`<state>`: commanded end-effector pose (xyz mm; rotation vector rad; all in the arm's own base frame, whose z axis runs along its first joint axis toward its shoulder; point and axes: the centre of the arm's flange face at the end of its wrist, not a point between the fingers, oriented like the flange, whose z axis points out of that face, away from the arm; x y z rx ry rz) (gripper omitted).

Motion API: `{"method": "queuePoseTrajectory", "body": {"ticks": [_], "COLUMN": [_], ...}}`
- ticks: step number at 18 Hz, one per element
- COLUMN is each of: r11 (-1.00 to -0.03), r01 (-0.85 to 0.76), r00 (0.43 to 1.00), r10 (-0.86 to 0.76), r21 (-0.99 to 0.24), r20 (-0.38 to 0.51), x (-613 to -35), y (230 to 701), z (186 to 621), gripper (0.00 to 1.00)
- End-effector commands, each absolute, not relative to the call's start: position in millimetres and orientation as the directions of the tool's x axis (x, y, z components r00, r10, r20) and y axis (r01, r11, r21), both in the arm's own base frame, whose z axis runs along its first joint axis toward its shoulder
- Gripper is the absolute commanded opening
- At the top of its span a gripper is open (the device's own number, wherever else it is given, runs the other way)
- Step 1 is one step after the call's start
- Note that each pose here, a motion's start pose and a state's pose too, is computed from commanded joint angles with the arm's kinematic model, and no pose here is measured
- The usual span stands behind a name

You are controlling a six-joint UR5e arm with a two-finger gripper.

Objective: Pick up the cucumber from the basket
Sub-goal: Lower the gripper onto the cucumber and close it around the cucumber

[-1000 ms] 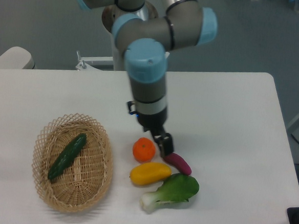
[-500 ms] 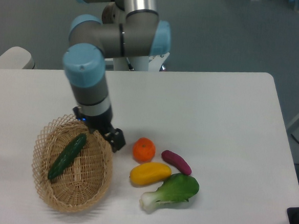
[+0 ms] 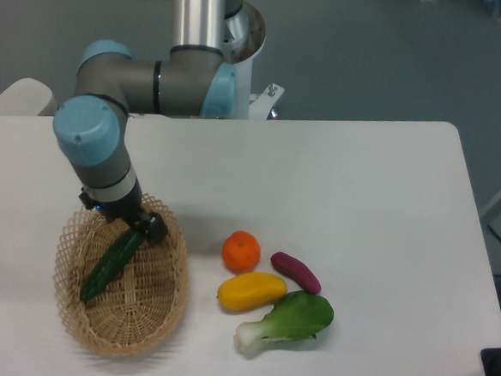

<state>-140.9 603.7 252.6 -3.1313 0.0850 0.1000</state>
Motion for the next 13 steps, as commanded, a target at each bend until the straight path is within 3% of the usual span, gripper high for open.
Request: {"method": "queuePoseTrajectory", "body": {"ticks": [13], "r11": [-0.997], "r01": [-0.06], "r00": [0.998], "r10": [-0.061], "r21": [0.04], "r20": [-0.033], "x": [-131], "y": [601], "z": [221], "gripper": [1.0]}}
